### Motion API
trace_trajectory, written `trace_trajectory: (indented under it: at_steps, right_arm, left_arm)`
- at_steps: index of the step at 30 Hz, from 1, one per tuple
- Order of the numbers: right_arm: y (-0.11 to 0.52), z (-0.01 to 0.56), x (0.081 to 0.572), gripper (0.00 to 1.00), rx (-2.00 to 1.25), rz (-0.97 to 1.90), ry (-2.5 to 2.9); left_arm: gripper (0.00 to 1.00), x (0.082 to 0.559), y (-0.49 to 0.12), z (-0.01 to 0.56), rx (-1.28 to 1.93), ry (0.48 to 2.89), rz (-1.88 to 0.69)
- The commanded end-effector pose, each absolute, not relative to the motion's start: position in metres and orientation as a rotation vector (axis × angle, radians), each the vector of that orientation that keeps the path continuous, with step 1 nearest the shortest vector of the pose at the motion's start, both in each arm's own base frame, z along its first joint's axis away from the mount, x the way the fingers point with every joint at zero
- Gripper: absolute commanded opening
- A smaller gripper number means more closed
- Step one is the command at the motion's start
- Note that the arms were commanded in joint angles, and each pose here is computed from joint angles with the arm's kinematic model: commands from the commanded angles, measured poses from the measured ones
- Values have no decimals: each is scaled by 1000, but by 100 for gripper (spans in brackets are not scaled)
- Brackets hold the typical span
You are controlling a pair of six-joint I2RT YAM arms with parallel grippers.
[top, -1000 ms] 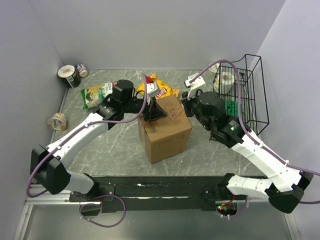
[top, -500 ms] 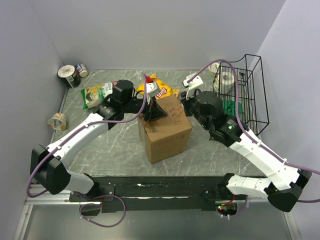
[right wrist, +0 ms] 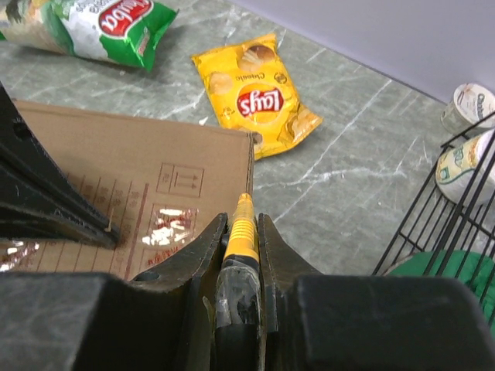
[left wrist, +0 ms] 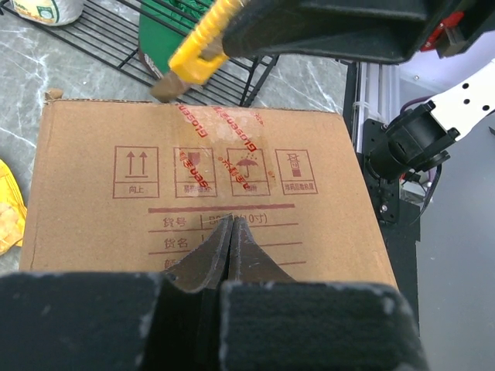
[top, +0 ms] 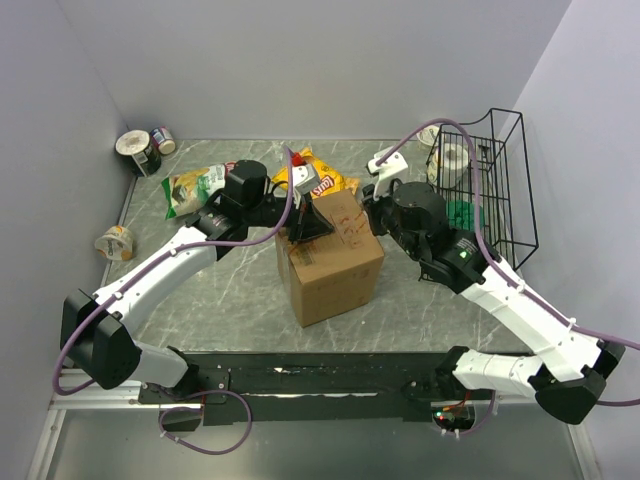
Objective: Unpack the express box
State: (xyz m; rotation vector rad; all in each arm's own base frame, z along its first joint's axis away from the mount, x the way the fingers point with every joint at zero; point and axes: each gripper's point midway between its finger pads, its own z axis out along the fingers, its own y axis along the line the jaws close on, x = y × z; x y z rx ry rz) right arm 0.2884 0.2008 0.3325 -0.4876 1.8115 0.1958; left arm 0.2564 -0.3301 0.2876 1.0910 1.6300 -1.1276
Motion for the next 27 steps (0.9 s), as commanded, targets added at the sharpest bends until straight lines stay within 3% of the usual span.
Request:
trace_trajectory:
  at_steps: [1, 27]
  right_arm:
    - [203, 335, 276, 0, -460, 265, 1865]
    - [211, 328, 253, 0, -509, 350, 2042]
  left_arm:
    - [1, 258, -326, 266, 1058, 1725, -1098]
    - [1, 269, -319, 243, 985, 1824, -977]
